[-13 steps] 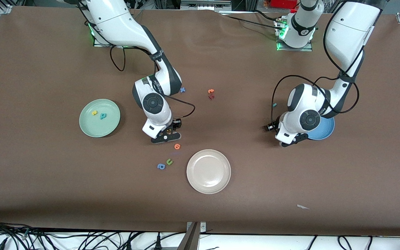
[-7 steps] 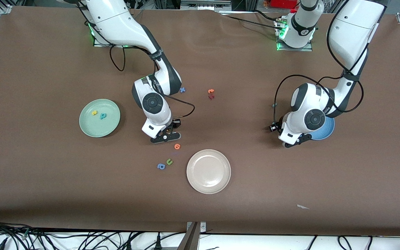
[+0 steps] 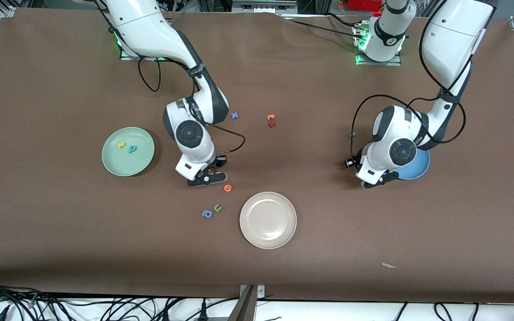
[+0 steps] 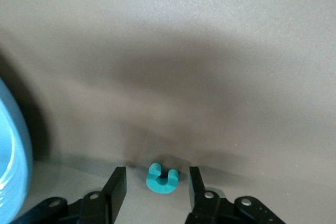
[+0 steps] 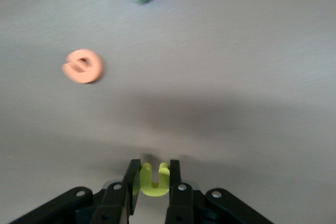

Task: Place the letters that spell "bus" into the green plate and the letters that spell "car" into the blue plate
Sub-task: 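Grasp the yellow u with the right gripper and carry it to the green plate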

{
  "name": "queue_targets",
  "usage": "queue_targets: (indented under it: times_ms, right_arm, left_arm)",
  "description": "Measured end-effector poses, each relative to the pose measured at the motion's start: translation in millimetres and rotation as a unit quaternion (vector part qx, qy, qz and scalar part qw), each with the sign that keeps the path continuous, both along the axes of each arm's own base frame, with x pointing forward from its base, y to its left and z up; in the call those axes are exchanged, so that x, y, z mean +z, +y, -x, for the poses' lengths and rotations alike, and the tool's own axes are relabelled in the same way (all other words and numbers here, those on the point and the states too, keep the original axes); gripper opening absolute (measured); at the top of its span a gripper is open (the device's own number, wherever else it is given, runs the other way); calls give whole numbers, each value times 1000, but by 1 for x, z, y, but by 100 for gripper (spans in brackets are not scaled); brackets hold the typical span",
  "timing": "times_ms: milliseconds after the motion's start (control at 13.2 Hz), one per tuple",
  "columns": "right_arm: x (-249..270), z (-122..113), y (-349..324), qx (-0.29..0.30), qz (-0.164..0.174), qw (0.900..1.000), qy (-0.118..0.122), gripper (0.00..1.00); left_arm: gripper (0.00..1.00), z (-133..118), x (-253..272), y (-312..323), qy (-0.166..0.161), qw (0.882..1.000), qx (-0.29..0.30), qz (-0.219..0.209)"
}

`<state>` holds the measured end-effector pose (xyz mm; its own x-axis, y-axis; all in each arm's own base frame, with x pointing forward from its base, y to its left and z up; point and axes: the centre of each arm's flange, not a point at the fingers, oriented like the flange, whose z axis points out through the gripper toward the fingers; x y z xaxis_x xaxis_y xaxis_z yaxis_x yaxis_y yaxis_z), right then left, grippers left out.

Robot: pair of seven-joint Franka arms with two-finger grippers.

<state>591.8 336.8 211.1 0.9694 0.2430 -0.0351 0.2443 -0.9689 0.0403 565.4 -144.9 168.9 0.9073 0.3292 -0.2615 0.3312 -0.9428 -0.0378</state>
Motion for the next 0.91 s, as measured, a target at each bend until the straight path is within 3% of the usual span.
queue_targets:
  times_ms: [227,455,910]
  right_arm:
    - [39,-17,-60,12,28,999,40,26]
    - [56,-23,-119,28,40,997,64,26]
    - [6,13,-212,31,64,988,140,26]
  left_arm:
    - [56,2,-1,0,-8,1000,-3,2]
    - [54,3,-1,-1,-9,1000,-4,3]
    - [39,4,0,-2,-10,1000,-6,4]
